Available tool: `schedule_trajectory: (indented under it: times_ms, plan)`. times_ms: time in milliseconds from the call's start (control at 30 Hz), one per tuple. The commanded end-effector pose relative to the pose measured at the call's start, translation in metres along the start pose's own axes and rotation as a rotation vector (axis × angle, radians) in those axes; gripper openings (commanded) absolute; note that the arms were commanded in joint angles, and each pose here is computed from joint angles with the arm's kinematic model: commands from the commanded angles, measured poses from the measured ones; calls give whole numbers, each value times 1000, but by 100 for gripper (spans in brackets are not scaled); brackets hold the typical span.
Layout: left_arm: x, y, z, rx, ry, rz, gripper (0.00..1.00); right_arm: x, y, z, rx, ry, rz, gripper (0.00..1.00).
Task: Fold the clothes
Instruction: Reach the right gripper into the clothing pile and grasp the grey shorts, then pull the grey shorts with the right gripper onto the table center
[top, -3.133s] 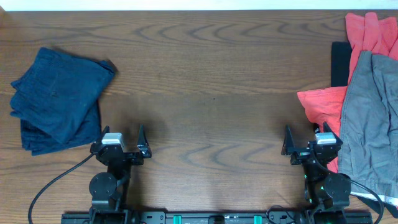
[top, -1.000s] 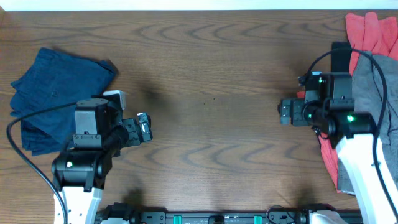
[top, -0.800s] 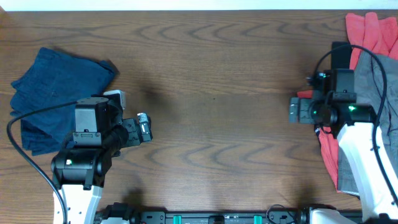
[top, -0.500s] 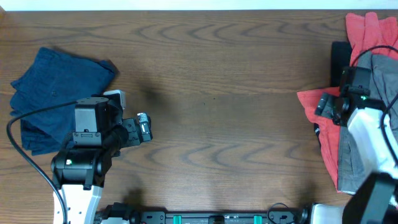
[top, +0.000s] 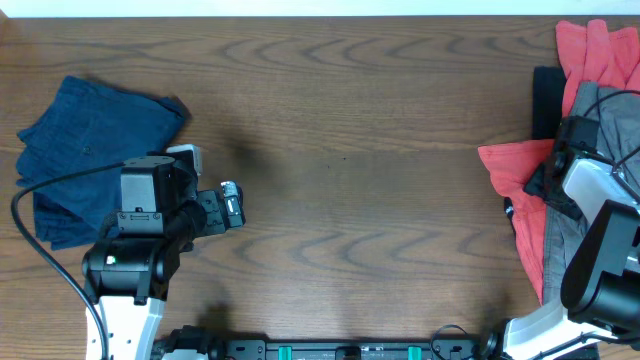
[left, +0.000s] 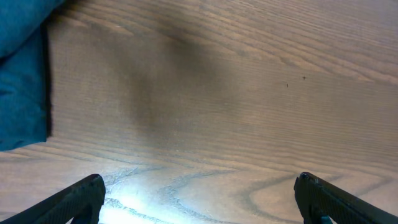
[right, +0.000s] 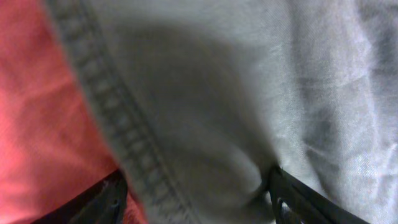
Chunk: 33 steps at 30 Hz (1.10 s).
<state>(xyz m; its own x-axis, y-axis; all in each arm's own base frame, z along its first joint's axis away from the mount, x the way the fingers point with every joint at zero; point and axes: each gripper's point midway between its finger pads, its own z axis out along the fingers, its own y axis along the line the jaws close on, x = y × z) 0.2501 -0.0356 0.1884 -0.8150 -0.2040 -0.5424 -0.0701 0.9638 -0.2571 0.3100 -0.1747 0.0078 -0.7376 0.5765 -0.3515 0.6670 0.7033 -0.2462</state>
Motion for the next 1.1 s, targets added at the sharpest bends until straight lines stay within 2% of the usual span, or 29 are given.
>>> schedule_trajectory:
  times_ms: [0,400,800,967,1067]
  plan:
    - [-6,-1,-5,3,-16,19,98,-11,-5,2,18,-26,60,71]
    - [-6,-1,-5,3,-16,19,98,-40,2,-27,-62,-121,47,77]
    - [-5,-1,-5,2,-13,19,98,-21,4,-8,-46,-50,10,76]
    - [-2,-1,-5,0,-2,17,98,-15,1,-2,-31,-23,6,62]
    - [-2,0,-5,-1,-1,17,98,-16,0,-2,-31,-24,9,48]
